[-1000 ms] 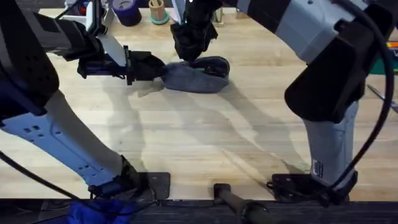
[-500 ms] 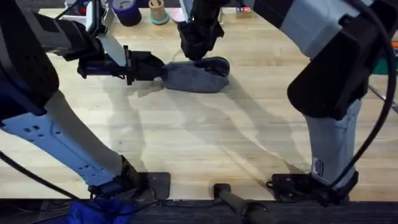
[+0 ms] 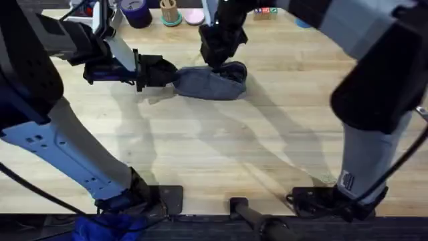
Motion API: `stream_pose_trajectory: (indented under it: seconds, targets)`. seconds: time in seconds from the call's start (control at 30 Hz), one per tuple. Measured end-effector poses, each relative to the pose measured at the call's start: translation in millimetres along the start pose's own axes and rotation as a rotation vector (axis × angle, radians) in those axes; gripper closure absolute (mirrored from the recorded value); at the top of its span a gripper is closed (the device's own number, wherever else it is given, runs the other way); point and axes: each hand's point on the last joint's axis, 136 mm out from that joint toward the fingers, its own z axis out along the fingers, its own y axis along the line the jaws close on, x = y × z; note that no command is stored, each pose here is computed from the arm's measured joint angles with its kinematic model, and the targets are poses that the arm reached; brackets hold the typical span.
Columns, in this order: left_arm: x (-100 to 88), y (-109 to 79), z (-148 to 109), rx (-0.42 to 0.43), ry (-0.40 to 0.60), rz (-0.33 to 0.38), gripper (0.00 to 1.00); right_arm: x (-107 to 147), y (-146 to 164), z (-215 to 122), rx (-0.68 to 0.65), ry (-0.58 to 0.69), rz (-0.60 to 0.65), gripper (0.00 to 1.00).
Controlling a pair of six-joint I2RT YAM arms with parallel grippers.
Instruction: Unzip the bag, pick up the pens from the table one at a time and place them inside, then zip the bag closed.
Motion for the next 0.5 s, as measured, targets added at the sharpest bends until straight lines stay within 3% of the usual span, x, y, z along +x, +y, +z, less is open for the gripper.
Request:
stream_pose_trajectory:
  seconds: [0.5]
  targets:
    - [0.1, 0.0, 0.0, 0.0, 0.0, -0.016, 0.958, 29.4, -54.3, -13.1, -0.024, -0.019, 0.106, 0.966]
